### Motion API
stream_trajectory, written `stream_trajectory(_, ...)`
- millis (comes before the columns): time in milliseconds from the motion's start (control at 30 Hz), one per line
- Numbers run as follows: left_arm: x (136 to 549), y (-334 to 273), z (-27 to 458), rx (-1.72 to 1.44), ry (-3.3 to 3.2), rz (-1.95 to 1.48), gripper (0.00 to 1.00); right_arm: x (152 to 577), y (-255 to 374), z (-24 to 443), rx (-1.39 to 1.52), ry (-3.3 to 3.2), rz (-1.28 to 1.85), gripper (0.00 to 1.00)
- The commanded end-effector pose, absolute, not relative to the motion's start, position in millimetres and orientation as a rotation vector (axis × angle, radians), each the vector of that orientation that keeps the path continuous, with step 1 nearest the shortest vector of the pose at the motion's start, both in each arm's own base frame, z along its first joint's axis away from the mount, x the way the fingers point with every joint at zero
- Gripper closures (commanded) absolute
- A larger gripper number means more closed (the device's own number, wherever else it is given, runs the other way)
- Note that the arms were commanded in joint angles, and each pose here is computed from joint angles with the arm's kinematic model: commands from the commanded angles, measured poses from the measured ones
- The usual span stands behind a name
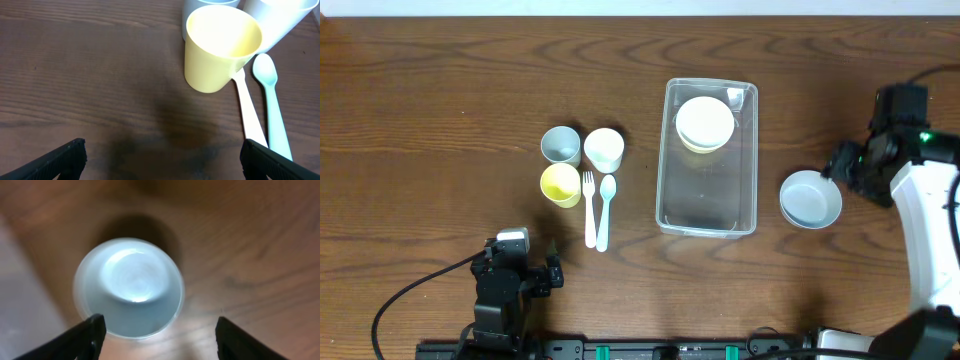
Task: Pack container
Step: 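Grasp the light-blue bowl rim with the right gripper, then stack the light-blue bowl onto the bowls in the container, release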
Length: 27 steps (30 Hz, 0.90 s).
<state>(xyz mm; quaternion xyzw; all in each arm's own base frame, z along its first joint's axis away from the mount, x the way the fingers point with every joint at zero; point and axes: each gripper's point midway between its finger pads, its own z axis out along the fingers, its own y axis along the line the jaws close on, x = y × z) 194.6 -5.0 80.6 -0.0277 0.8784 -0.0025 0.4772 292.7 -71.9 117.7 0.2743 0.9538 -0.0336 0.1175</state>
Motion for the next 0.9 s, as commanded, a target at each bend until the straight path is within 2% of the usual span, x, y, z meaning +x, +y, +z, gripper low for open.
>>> stream_trajectory(0,194.2,-3.7,76.5,-0.081,2.152,-0.005,0.02,274.8,-84.5,78.4,0.915,2.786,-0.093,0.32)
stream_trajectory(333,194.2,-3.7,76.5,-0.081,2.152,-0.005,0.02,255.1,-79.7,14.4,0.985,2.748,-0.018,0.40)
stream_trajectory(400,194.2,-3.7,76.5,-0.081,2.152,-0.005,0.02,254.3,-79.3,8.5,0.988,2.735,-0.014,0.54)
stream_trajectory(433,194.2,-3.7,76.3,-0.081,2.152,-0.005,0.02,255.9,-77.8,8.5,0.984,2.731,0.002,0.67)
stream_trajectory(467,194.2,-3.7,76.5,-0.081,2.152,-0.005,0.02,259.5,-76.4,10.9,0.978,2.724,0.022,0.86)
stream_trajectory(500,194.2,-3.7,76.5,-0.081,2.152,-0.005,0.02,263.7,-75.5,14.4,0.972,2.714,0.041,0.99)
stream_trajectory(700,194.2,-3.7,76.5,-0.081,2.152,-0.005,0.02,290.9,-75.5,69.2,0.917,2.642,0.105,0.99)
stream_trajectory(867,194.2,-3.7,76.5,-0.081,2.152,-0.005,0.02,323.6,-67.2,160.8,0.791,2.498,0.218,0.99)
